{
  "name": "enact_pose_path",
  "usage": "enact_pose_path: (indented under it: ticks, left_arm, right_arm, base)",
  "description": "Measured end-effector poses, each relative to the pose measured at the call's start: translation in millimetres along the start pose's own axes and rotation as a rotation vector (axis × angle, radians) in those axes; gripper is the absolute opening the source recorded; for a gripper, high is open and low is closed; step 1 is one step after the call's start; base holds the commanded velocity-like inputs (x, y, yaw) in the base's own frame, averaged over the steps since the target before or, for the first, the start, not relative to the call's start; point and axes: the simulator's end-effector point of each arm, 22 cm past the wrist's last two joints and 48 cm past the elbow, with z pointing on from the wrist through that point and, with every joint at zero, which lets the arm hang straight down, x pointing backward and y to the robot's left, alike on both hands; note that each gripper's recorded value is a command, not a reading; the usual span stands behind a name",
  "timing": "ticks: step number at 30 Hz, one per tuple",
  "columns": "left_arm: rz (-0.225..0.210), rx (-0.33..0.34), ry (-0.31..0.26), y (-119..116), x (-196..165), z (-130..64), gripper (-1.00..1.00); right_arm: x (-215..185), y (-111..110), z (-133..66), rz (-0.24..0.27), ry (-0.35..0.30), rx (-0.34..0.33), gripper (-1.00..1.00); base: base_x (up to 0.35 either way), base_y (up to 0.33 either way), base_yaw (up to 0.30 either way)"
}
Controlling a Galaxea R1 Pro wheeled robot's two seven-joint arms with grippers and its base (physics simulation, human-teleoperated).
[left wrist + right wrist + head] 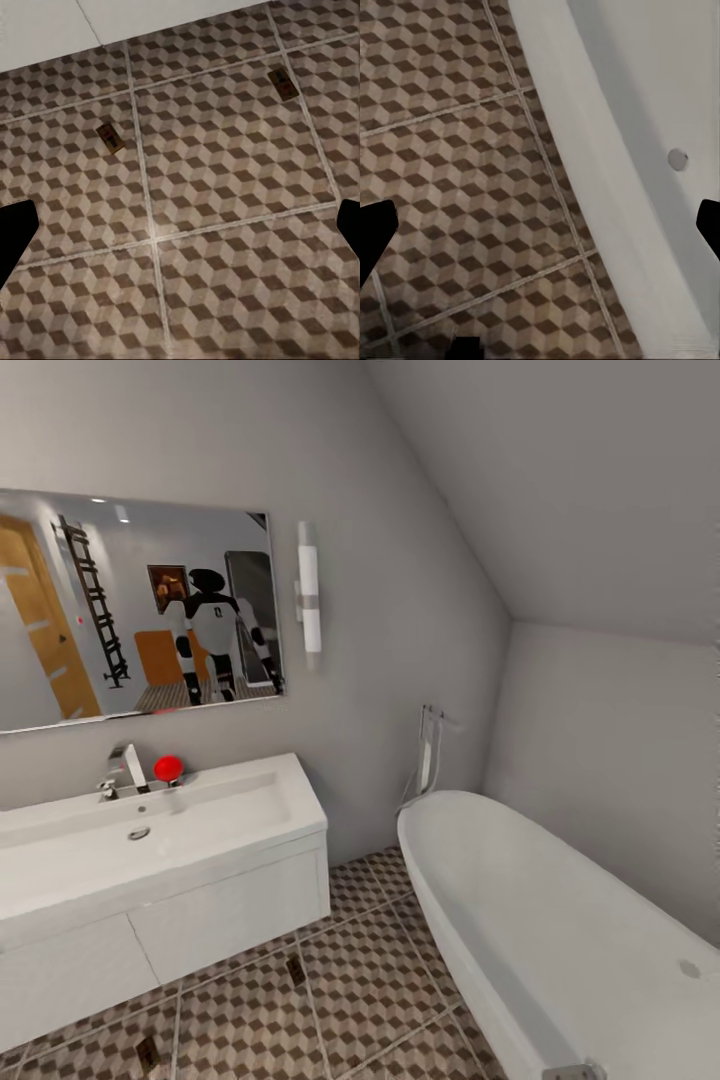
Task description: Take the four mousetraps from the cabinet in the bathroom and place them on the bathroom floor. Make sure all four end up on the same floor surface, and ensure that at least two of them are either under or directly next to the same bathroom sink.
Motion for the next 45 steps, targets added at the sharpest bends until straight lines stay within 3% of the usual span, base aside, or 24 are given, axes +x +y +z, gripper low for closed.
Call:
enact_pose_path:
  ticks: [35, 45]
  left_arm:
    - [-0.001, 0.001, 0.0, -1.3, 0.2, -0.2, 1.0]
    - [-0.002, 0.001, 0.0, -1.2, 0.1, -0.6, 1.0]
  right_arm:
    - [-0.1, -0.1, 0.0, 0.001, 0.0, 0.0, 1.0]
    - [-0.4, -0.1, -0.4, 0.001, -0.002, 0.0, 1.0]
  base:
    - [-0.337, 0.0, 0.0]
    - [-0.122, 0.0, -0.037]
